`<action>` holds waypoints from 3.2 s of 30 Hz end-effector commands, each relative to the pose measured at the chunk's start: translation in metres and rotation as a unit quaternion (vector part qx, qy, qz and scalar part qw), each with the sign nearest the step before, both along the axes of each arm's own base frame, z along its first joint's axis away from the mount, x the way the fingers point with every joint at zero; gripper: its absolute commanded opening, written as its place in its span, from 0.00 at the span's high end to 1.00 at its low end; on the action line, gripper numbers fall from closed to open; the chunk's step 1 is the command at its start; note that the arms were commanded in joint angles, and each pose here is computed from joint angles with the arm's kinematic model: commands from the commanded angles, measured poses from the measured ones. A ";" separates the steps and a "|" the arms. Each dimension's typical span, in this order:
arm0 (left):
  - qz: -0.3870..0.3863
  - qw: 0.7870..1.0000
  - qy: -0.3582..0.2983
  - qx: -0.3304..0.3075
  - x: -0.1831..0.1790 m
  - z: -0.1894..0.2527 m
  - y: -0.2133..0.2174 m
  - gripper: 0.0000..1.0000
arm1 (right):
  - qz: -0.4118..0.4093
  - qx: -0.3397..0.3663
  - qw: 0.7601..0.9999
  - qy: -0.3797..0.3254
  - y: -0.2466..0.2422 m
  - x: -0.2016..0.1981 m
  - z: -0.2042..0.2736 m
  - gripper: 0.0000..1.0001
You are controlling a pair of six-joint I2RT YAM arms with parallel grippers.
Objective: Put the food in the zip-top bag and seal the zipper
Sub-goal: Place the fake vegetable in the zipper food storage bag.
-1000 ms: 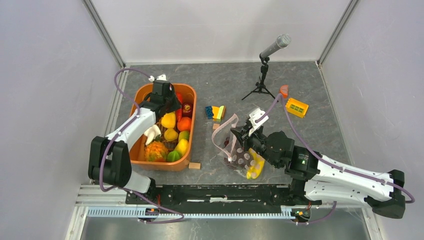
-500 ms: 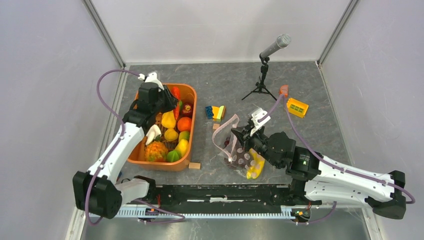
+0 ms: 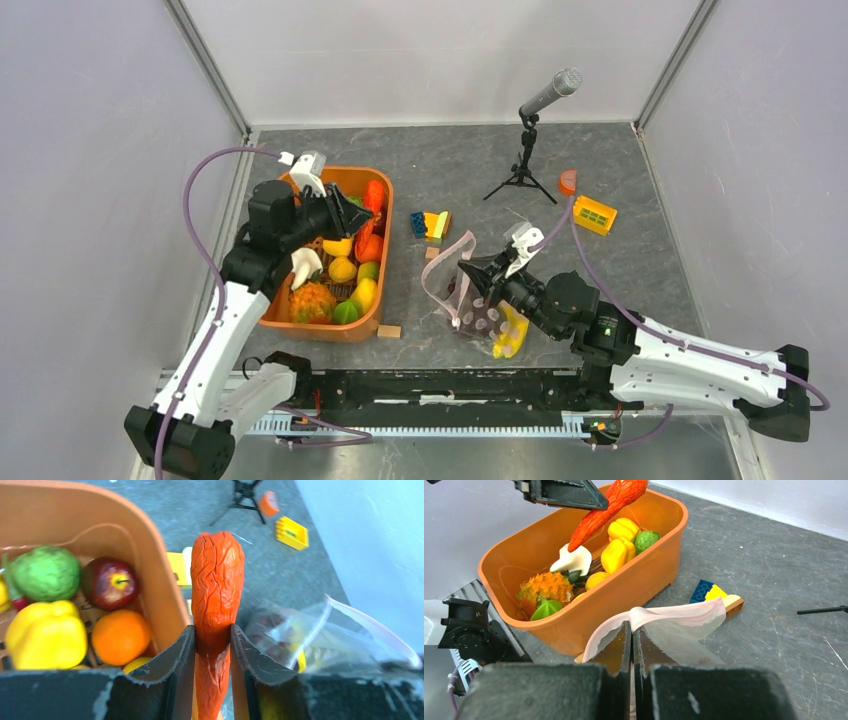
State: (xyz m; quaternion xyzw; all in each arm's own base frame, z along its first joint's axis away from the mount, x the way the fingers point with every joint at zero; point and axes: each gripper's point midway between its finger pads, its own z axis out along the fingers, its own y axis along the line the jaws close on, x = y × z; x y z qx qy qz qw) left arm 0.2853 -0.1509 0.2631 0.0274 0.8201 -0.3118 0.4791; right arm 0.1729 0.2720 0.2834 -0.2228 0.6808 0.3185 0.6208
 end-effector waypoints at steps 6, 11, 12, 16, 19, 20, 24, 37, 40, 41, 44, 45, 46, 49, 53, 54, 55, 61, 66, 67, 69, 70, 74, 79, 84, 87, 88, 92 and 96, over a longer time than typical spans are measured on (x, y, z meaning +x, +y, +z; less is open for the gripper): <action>-0.183 0.980 -0.066 -0.031 -0.058 0.055 -0.037 0.98 | -0.019 0.032 0.999 -0.007 0.005 0.009 0.016 0.99; -0.226 0.973 -0.034 -0.041 -0.078 0.048 -0.047 0.98 | -0.020 0.037 0.999 -0.006 0.005 0.009 0.015 0.99; -0.232 0.972 -0.023 -0.040 -0.081 0.045 -0.048 0.98 | -0.021 0.038 0.999 -0.005 0.005 0.009 0.016 0.99; -0.264 0.964 0.031 -0.005 -0.102 0.028 -0.057 0.98 | -0.026 0.042 0.999 -0.005 0.003 0.010 0.017 0.99; -0.285 0.957 0.047 0.018 -0.116 0.018 -0.068 0.98 | -0.030 0.043 0.999 -0.004 0.001 0.011 0.016 0.99; -0.296 0.953 0.050 0.024 -0.121 0.015 -0.074 0.98 | -0.031 0.044 0.999 -0.004 0.001 0.011 0.017 0.99; -0.319 0.944 0.066 0.052 -0.131 0.007 -0.090 0.97 | -0.028 0.045 0.999 -0.003 0.002 0.010 0.017 0.99; -0.269 0.951 0.125 0.087 -0.102 -0.012 -0.118 0.98 | 0.093 0.015 0.995 -0.032 0.033 -0.019 0.018 1.00; -0.274 0.948 0.137 0.084 -0.099 -0.014 -0.126 0.97 | 0.120 -0.001 0.992 -0.028 0.042 -0.024 0.017 1.00; -0.279 0.946 0.141 0.083 -0.098 -0.015 -0.130 0.97 | 0.129 -0.006 0.991 -0.030 0.045 -0.026 0.016 1.00; -0.291 0.941 0.150 0.080 -0.099 -0.017 -0.139 0.96 | 0.128 -0.001 0.991 -0.033 0.045 -0.026 0.019 1.00; -0.293 0.940 0.152 0.080 -0.099 -0.018 -0.141 0.96 | 0.122 0.002 0.992 -0.034 0.043 -0.025 0.019 1.00; -0.297 0.938 0.157 0.082 -0.100 -0.021 -0.144 0.95 | 0.115 0.008 0.993 -0.038 0.039 -0.023 0.021 1.00; -0.302 0.935 0.168 0.086 -0.104 -0.028 -0.150 0.93 | 0.098 0.029 0.994 -0.047 0.030 -0.021 0.026 1.00; -0.312 0.930 0.176 0.087 -0.108 -0.034 -0.158 0.90 | 0.081 0.048 0.994 -0.054 0.020 -0.019 0.030 1.00; -0.313 0.929 0.178 0.088 -0.108 -0.035 -0.159 0.90 | 0.077 0.050 0.994 -0.054 0.018 -0.018 0.030 1.00; -0.315 0.928 0.180 0.088 -0.108 -0.035 -0.160 0.89 | 0.074 0.049 0.995 -0.054 0.017 -0.018 0.029 0.99; -0.357 0.910 0.184 0.099 -0.121 -0.030 -0.164 0.85 | 0.071 0.039 0.996 -0.049 0.018 -0.016 0.024 0.99; -0.382 0.899 0.168 0.134 -0.132 -0.027 -0.147 0.85 | 0.062 0.039 0.996 -0.049 0.016 -0.014 0.023 0.99; -0.386 0.897 0.164 0.140 -0.134 -0.027 -0.144 0.84 | 0.065 0.037 0.996 -0.049 0.017 -0.014 0.023 0.99; -0.388 0.895 0.161 0.153 -0.136 -0.027 -0.137 0.85 | 0.065 0.038 0.996 -0.049 0.017 -0.014 0.023 0.99; -0.383 0.895 0.162 0.162 -0.136 -0.028 -0.133 0.85 | 0.065 0.038 0.996 -0.049 0.018 -0.014 0.023 0.99; -0.372 0.896 0.161 0.180 -0.135 -0.028 -0.124 0.86 | 0.065 0.035 0.996 -0.048 0.019 -0.013 0.022 0.99; -0.412 0.892 0.135 0.131 -0.145 -0.013 -0.139 0.86 | 0.071 0.038 0.996 -0.048 0.021 -0.015 0.022 0.99; -0.433 0.879 0.151 0.130 -0.141 -0.022 -0.154 0.86 | 0.082 0.035 0.995 -0.047 0.026 -0.017 0.022 1.00; -0.433 0.878 0.154 0.136 -0.134 -0.026 -0.161 0.86 | 0.084 0.033 0.995 -0.048 0.026 -0.018 0.021 1.00; -0.431 0.880 0.151 0.134 -0.130 -0.026 -0.164 0.86 | 0.084 0.035 0.995 -0.049 0.026 -0.018 0.022 1.00; -0.419 0.891 0.136 0.110 -0.119 -0.019 -0.180 0.85 | 0.088 0.039 0.994 -0.055 0.024 -0.020 0.025 1.00; -0.381 0.906 0.146 0.112 -0.104 -0.027 -0.185 0.83 | 0.095 0.046 0.993 -0.061 0.023 -0.023 0.027 1.00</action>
